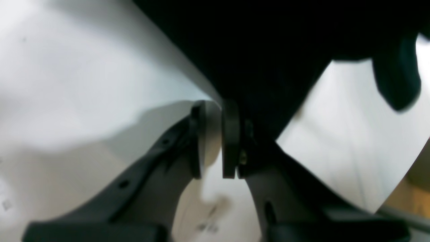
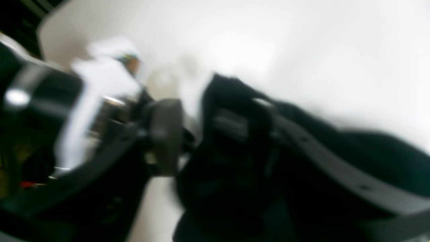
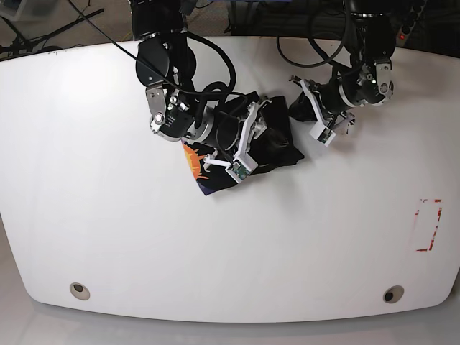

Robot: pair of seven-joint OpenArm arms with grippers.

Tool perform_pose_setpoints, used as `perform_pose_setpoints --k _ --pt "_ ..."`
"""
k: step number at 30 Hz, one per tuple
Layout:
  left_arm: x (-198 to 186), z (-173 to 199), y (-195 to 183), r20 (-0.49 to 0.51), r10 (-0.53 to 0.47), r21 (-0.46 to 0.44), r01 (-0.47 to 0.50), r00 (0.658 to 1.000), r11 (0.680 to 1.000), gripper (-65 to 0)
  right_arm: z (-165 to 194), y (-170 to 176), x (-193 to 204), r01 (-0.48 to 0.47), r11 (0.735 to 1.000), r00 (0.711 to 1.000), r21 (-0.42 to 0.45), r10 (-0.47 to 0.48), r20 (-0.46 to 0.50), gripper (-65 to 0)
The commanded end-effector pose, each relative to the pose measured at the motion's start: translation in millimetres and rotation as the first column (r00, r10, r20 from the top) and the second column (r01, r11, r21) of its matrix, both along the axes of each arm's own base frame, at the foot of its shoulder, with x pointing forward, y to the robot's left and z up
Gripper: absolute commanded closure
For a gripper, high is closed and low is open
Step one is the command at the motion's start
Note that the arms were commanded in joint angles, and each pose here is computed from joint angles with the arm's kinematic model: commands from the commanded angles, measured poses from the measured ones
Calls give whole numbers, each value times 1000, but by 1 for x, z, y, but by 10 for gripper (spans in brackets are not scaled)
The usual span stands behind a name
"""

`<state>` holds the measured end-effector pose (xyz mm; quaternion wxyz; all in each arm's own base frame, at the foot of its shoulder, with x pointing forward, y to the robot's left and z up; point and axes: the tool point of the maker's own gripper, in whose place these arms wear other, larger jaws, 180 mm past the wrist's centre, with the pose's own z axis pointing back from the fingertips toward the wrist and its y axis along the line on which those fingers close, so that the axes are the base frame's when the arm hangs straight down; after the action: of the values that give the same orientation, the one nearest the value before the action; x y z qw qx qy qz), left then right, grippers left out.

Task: Fold the T-shirt properly
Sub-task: 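Press and tuck the folded bundle with both grippers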

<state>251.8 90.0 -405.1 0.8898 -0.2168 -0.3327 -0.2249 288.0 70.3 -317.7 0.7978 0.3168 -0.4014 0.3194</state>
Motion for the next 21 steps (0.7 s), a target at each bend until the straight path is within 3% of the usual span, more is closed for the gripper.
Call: perform_pose_setpoints --k 1,5,9,12,15,21 --pt "16 29 18 105 56 -7 -55 993 998 -64 13 3 7 2 1000 999 29 -4 47 -419" --pt "23 46 36 160 106 8 -109 981 994 -65 5 14 -10 -37 999 999 18 36 25 -461" --pt "26 55 52 191 139 28 -146 972 989 -64 18 7 -25 -56 998 996 7 56 75 -457" --pt "28 59 83 208 214 49 -228 955 972 -64 27 -1 -35 -48 999 993 4 47 105 -438" --pt "28 65 118 228 251 103 -280 941 955 -65 20 -17 -39 -21 1000 996 -17 23 91 -352" --pt "23 69 139 234 222 175 -265 947 948 -64 -20 -17 -54 -24 999 999 -32 22 -41 -225"
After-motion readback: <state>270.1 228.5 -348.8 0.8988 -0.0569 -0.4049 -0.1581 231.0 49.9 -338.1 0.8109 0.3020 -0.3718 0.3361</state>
